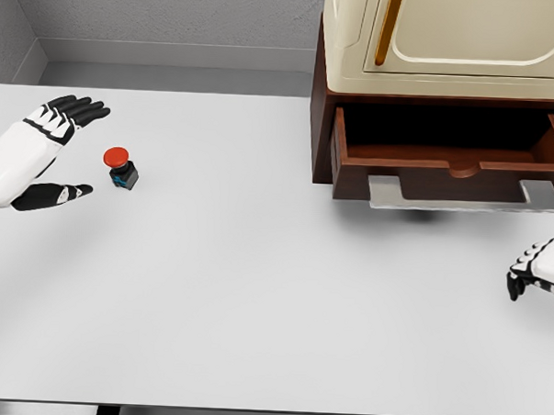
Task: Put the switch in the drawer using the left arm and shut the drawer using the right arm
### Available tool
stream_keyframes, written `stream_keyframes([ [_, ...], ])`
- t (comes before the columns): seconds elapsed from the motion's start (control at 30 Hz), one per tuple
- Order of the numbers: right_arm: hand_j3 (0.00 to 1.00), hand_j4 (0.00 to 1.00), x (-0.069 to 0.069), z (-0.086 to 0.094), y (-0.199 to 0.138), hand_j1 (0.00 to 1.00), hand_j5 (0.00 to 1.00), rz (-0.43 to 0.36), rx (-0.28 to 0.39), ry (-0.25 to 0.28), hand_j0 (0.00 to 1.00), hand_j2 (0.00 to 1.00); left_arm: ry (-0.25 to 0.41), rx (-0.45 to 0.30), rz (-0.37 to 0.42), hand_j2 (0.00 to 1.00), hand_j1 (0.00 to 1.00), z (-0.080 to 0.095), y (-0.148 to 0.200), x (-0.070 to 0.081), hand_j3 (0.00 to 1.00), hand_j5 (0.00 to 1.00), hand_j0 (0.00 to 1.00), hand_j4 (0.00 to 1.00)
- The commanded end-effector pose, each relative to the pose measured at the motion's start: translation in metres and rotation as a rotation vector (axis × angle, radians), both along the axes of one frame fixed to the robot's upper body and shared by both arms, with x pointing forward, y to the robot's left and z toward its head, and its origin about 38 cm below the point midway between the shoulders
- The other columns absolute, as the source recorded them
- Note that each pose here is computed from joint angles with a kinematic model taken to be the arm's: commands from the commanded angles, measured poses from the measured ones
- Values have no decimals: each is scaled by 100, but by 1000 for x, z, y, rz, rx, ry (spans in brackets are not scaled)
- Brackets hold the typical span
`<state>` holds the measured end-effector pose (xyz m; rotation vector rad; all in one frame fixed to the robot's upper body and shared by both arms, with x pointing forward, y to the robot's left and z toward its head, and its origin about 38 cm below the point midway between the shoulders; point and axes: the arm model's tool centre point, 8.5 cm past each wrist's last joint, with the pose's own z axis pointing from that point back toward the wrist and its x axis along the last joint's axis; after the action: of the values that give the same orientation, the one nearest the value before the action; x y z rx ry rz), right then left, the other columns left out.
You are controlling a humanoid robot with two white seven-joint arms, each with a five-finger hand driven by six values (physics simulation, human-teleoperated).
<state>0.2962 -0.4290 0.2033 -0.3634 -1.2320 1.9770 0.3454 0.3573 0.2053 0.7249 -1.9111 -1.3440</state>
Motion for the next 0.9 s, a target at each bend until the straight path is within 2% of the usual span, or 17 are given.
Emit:
stream_keyframes([
  [0.0,35,35,-1,1,4,35,35,15,-3,-4,35,35,-1,-7,0,100,100,1,1,0,100,100,100,100],
  [0.2,35,35,1,7,7,35,35,29,-8,-19,35,35,-9,-25,2,100,100,1,-1,0,100,100,100,100],
  [0.33,36,36,-3,2,7,36,36,32,-10,2,36,36,-14,-47,-13,100,100,4,-4,1,100,100,100,100],
  [0.37,37,37,-4,4,13,37,37,47,-6,0,37,37,-8,-93,-26,100,100,4,-5,1,100,100,100,100],
  [0.43,37,37,-5,5,16,37,37,58,-4,-1,37,37,40,-214,-113,100,100,1,-21,1,100,100,100,100],
  [0.47,37,37,-4,5,16,37,37,59,-8,-6,37,37,42,-258,-128,100,100,6,-20,3,100,100,100,100],
  [0.53,37,37,-3,7,15,37,37,60,-11,-11,37,37,31,-308,-192,100,100,17,-37,13,100,100,100,100],
  [0.57,37,37,-3,8,15,37,37,63,-15,-13,37,37,47,-347,-210,100,100,16,-40,19,100,100,100,100],
  [0.6,37,37,-2,9,15,37,37,62,-16,-16,37,37,63,-424,-239,100,100,19,-43,23,100,100,100,100],
  [0.63,37,37,-2,9,15,37,37,60,-13,-16,37,37,90,-504,-261,100,100,18,-45,28,100,100,100,100],
  [0.67,37,37,-2,9,15,37,37,62,-15,-15,37,37,137,-561,-248,100,100,13,-45,34,100,100,100,100],
  [0.73,37,37,-3,9,18,37,37,67,-11,-15,37,37,304,-562,-191,100,100,-1,-54,60,100,100,100,100],
  [0.8,38,38,-3,9,17,38,38,64,-8,-18,38,38,471,-638,-168,100,100,-17,-47,67,100,100,100,100],
  [0.83,39,39,-3,8,17,39,39,64,-6,-16,39,39,512,-662,-153,100,100,-20,-46,68,100,100,100,100],
  [0.87,40,40,-3,8,18,40,40,64,-5,-15,40,40,578,-670,-93,100,100,-28,-41,72,100,100,100,100],
])
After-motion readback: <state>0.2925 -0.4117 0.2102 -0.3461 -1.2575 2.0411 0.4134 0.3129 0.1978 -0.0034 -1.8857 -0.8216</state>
